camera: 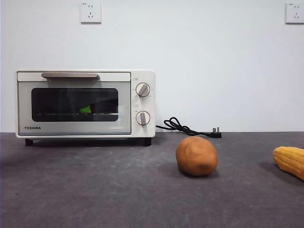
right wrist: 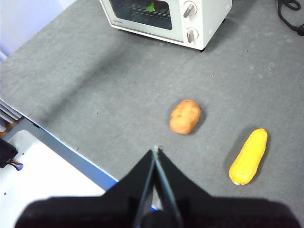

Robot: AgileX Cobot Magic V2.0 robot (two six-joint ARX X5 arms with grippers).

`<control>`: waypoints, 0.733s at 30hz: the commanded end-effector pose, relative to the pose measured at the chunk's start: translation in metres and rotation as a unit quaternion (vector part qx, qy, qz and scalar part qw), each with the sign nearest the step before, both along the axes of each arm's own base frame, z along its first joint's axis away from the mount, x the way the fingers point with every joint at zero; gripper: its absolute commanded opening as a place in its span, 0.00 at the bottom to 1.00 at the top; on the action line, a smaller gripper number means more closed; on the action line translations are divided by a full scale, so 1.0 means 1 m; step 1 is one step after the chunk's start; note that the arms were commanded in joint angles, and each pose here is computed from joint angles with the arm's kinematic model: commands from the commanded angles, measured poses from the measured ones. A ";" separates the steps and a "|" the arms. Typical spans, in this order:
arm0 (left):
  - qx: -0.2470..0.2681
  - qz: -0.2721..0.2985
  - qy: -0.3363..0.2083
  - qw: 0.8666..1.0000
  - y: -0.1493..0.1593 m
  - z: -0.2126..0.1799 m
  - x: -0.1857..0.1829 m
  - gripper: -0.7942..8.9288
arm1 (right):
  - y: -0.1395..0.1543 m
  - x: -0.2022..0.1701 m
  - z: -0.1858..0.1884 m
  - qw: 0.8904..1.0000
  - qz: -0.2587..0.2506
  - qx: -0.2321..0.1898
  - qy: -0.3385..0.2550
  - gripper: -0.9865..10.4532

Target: Take the eggplant from the table,put the eggplant in the oven

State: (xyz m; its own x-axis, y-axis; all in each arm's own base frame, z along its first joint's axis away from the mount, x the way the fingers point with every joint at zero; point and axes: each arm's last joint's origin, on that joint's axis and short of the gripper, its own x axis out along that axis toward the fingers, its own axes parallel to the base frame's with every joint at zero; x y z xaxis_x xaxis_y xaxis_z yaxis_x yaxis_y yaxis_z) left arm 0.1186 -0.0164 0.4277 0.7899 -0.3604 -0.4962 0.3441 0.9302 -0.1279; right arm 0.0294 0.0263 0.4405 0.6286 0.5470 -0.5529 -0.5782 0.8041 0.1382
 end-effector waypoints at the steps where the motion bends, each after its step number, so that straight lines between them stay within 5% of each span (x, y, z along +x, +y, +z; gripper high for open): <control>1: -0.003 0.005 -0.010 1.000 0.001 0.003 -0.019 0.08 | -0.001 -0.001 -0.004 1.000 0.001 -0.014 0.009 0.08; 7: 0.006 0.025 -0.042 0.999 0.004 0.006 -0.045 0.08 | -0.001 0.000 -0.004 1.000 0.000 -0.014 0.009 0.09; 22: 0.009 0.024 -0.015 1.000 0.004 0.002 -0.039 0.08 | 0.000 0.000 -0.004 1.000 0.000 -0.016 0.010 0.09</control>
